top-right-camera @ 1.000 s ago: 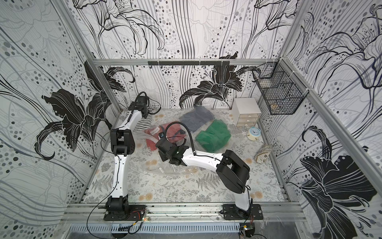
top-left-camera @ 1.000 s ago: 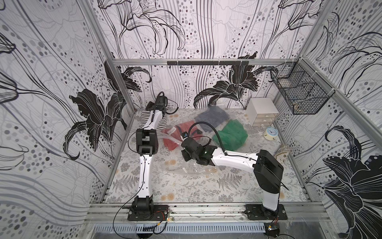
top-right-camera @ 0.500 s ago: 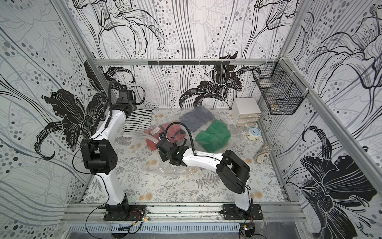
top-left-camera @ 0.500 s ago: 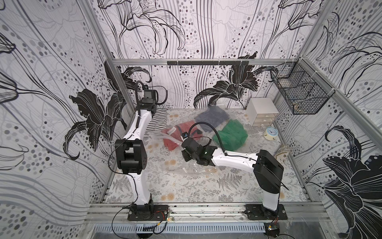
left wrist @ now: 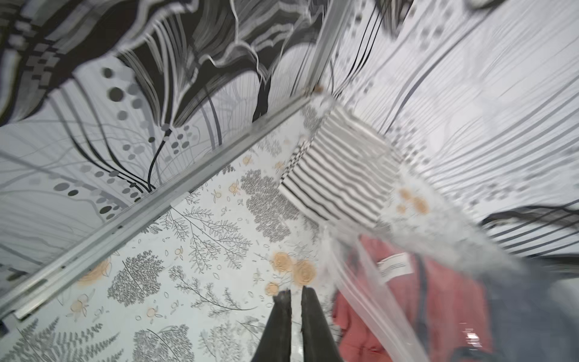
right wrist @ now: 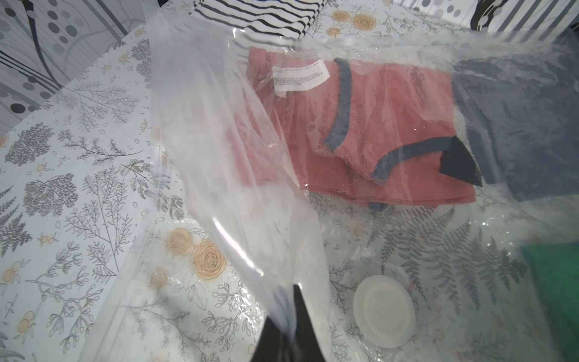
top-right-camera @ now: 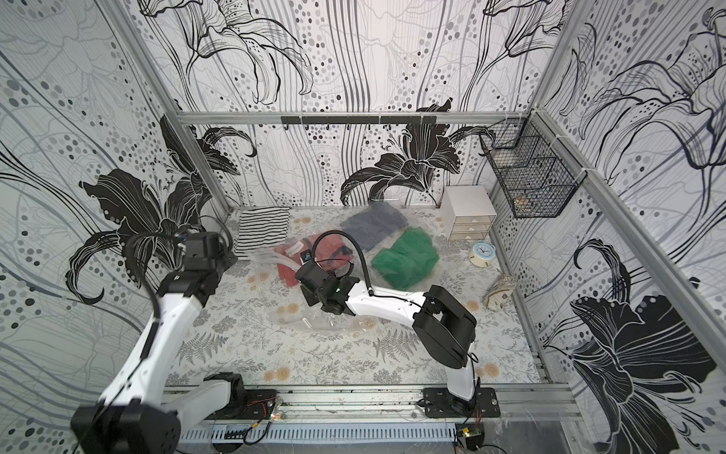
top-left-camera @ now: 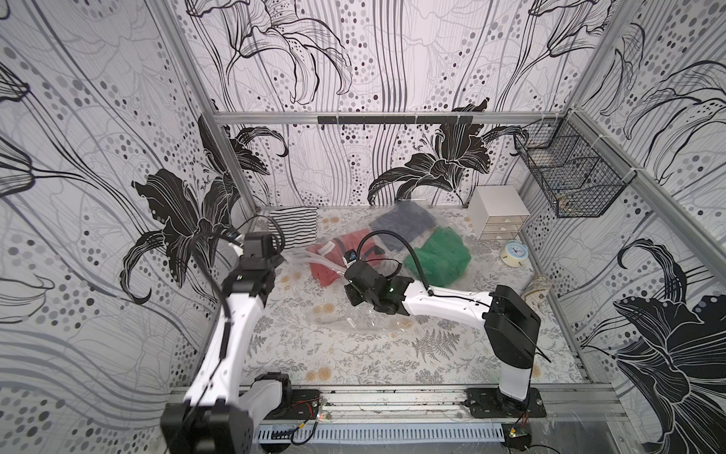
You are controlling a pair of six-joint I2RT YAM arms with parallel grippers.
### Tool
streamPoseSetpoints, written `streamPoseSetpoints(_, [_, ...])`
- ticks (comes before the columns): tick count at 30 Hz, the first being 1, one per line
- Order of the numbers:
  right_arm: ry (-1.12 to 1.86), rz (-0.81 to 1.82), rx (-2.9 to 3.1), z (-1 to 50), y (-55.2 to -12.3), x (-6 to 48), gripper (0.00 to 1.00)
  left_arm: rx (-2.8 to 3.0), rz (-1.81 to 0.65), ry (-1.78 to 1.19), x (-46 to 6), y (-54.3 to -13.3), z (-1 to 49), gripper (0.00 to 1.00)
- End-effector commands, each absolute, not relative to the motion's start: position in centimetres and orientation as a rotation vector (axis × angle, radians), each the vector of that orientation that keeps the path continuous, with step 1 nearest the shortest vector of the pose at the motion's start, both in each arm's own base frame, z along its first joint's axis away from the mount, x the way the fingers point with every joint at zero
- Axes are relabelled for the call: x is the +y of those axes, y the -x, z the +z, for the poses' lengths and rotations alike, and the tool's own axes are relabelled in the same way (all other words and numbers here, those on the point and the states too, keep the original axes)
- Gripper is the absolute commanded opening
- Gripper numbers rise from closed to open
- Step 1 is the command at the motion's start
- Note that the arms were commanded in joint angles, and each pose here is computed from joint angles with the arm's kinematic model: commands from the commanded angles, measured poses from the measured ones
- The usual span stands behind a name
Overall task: Take the tank top out of the vacuum bag
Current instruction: Take out the tank top from the vacuum bag.
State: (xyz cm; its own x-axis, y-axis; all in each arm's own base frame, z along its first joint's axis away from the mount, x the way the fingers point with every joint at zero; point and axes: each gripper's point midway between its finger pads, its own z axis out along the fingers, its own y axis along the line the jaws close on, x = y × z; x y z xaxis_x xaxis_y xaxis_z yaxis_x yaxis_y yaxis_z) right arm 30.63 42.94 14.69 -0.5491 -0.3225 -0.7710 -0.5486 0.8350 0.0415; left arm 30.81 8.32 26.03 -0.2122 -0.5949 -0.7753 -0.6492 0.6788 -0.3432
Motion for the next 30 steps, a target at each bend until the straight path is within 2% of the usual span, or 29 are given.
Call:
streamPoseSetpoints(1, [0.654,0.297,2.145,16.1,-31.2,43.3,0.00,1.893,-0.088,1.059,6.6,-27.7,23.5,0.14])
streamPoseSetpoints(2, [0.661,0.296,2.136,16.4,-31.2,43.5,0.00,1.896,-0.177,0.994,5.4,-27.6,23.7,0.18])
streamPoseSetpoints(5, [0.686,0.299,2.069,17.8,-30.5,44.4,0.00,2.003,-0.388,0.874,1.7,-28.5,22.2,0.18])
streamPoseSetpoints(9, [0.662,0.286,2.000,19.5,-29.9,44.7,0.00,2.164,-0.509,0.854,-0.8,-30.1,16.9,0.15])
streamPoseSetpoints(15, [0.628,0.281,1.956,20.9,-29.6,44.3,0.00,2.079,-0.691,0.833,-2.4,-33.0,15.2,0.17])
streamPoseSetpoints(25, [0.601,0.330,1.929,21.9,-29.3,44.5,0.00,1.991,-0.688,0.856,-1.8,-35.2,12.4,0.24])
streamPoseSetpoints(30, [0.610,0.340,1.929,21.9,-29.2,44.7,0.00,1.975,-0.655,0.822,-1.5,-36.6,11.6,0.36])
